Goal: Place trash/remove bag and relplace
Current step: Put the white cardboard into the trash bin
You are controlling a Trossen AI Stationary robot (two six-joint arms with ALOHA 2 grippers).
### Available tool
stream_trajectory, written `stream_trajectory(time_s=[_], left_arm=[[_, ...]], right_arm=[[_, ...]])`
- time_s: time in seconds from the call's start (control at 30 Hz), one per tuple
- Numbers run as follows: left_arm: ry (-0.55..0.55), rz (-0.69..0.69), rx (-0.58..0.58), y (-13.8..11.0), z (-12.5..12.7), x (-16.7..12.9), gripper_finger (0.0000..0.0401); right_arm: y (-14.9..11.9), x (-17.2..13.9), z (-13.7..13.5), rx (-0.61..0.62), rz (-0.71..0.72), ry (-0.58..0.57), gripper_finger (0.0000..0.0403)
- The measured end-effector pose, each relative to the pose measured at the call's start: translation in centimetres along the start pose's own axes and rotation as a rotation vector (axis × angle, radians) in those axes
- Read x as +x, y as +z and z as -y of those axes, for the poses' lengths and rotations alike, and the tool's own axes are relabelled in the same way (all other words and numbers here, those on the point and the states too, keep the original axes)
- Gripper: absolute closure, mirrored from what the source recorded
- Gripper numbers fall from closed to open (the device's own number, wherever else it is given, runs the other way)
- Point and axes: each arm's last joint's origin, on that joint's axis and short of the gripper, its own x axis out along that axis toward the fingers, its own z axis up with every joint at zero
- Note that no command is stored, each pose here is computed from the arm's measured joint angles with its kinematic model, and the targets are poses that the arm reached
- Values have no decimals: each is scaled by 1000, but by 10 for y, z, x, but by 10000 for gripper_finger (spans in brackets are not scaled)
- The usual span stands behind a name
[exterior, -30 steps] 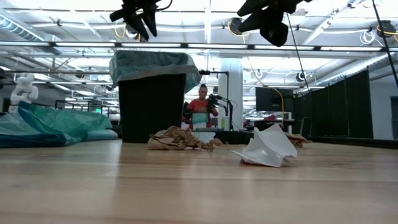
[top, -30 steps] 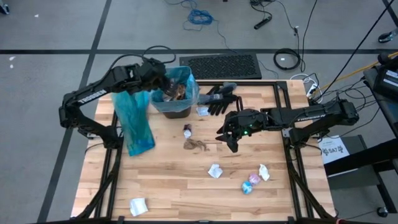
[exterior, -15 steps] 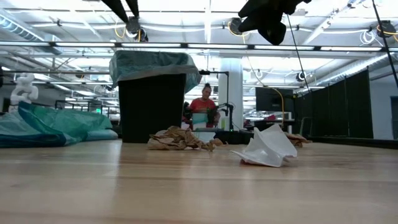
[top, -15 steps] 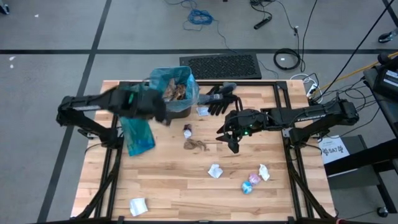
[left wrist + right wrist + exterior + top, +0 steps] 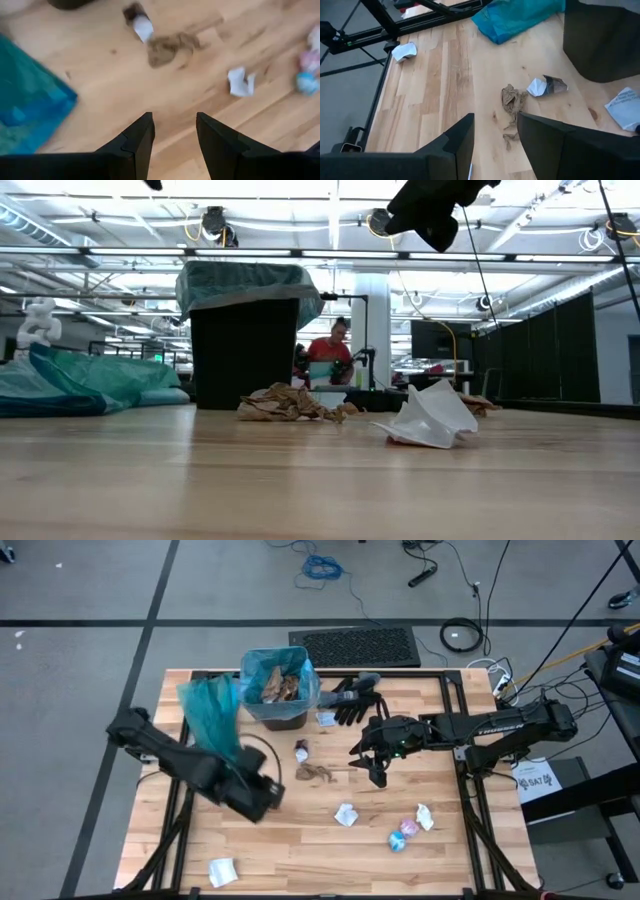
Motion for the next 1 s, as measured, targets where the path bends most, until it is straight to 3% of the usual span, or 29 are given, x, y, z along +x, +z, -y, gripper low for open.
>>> stream_trajectory(time_s=[0.17, 0.3, 0.5, 0.8, 1.0], left_arm=[[78, -96, 21, -27, 29, 44, 250], [219, -275, -19, -46, 38, 77, 250], [318, -507, 7, -67, 46, 108, 250], [270, -378, 13, -83, 51, 108, 250], [262, -365, 41, -117, 46, 92, 250]], right_arm=[[0, 0, 0, -14, 0, 0, 261], [0, 0, 0, -14, -2, 4, 261], [0, 0, 0, -9, -4, 11, 261], [0, 0, -1, 47, -11, 29, 261], [-1, 0, -1, 73, -13, 29, 261]])
